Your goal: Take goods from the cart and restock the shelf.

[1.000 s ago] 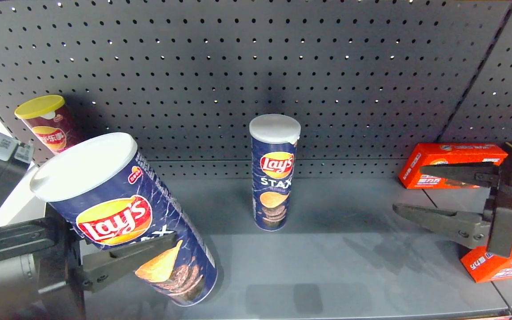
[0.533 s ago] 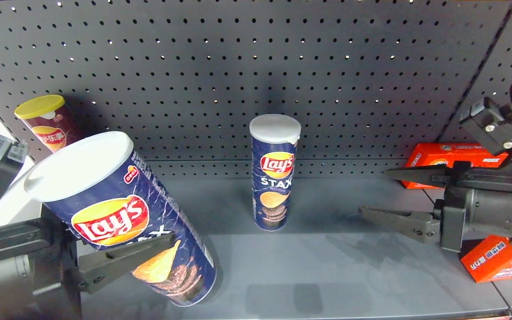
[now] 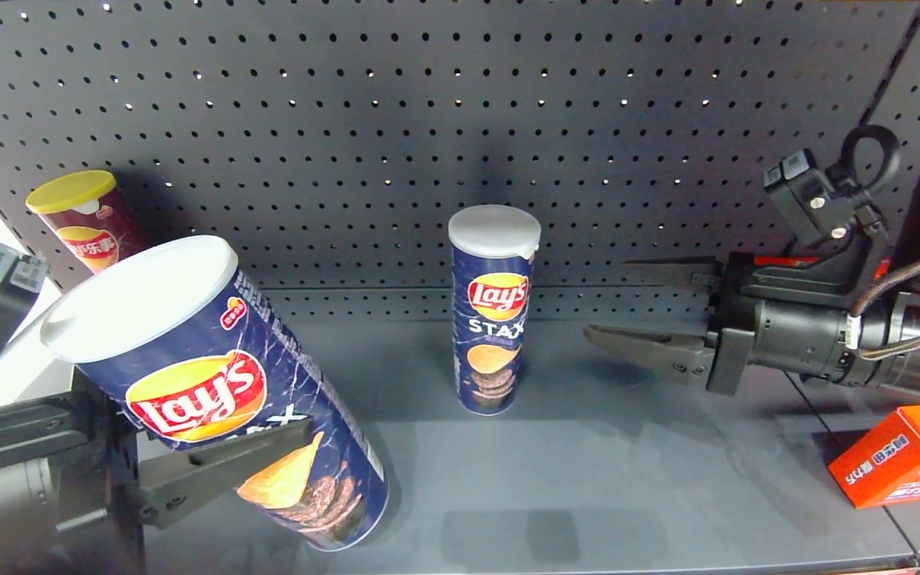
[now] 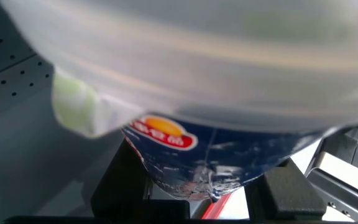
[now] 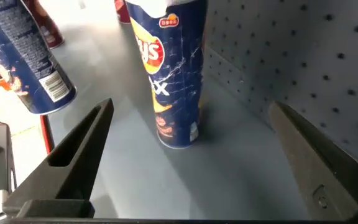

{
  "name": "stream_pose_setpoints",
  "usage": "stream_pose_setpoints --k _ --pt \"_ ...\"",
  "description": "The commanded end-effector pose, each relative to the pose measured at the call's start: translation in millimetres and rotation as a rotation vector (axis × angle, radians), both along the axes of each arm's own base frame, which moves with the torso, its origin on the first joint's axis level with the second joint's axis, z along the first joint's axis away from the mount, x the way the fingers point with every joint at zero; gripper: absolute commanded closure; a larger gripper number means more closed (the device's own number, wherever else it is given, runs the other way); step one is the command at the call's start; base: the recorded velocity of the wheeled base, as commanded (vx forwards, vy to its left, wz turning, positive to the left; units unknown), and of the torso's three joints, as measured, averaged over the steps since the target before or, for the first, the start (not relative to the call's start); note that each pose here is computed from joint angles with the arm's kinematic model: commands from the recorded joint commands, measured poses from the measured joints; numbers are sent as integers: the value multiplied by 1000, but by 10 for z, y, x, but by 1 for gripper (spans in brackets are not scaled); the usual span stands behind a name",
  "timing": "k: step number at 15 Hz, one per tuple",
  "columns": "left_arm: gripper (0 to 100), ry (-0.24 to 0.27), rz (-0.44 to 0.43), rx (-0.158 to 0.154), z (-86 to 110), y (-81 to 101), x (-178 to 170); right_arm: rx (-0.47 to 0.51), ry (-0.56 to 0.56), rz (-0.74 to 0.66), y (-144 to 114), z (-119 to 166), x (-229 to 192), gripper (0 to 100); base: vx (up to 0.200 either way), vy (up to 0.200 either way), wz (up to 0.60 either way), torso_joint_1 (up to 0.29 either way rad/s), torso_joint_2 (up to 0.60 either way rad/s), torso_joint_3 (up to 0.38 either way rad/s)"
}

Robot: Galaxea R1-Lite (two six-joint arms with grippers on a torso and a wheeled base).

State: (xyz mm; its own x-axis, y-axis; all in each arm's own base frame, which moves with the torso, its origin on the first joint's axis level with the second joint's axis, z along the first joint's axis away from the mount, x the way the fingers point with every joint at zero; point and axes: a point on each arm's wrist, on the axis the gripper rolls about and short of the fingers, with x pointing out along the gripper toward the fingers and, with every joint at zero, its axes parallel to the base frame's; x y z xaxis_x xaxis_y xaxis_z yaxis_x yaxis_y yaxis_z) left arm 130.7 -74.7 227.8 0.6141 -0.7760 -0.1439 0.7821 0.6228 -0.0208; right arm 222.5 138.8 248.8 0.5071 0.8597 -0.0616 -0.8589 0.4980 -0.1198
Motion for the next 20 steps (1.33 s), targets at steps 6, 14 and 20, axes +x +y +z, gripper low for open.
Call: stream_pose_setpoints --k 6,14,20 --pt "100 14 2 -2 -22 1 -3 -24 10 79 188 -170 301 0 0 0 0 0 0 0" --pt "100 19 3 -5 -24 -5 11 -11 -1 164 428 -351 604 0 0 0 0 0 0 0" --pt "100 24 4 -2 -34 -8 16 -11 5 224 615 -494 718 0 0 0 0 0 0 0"
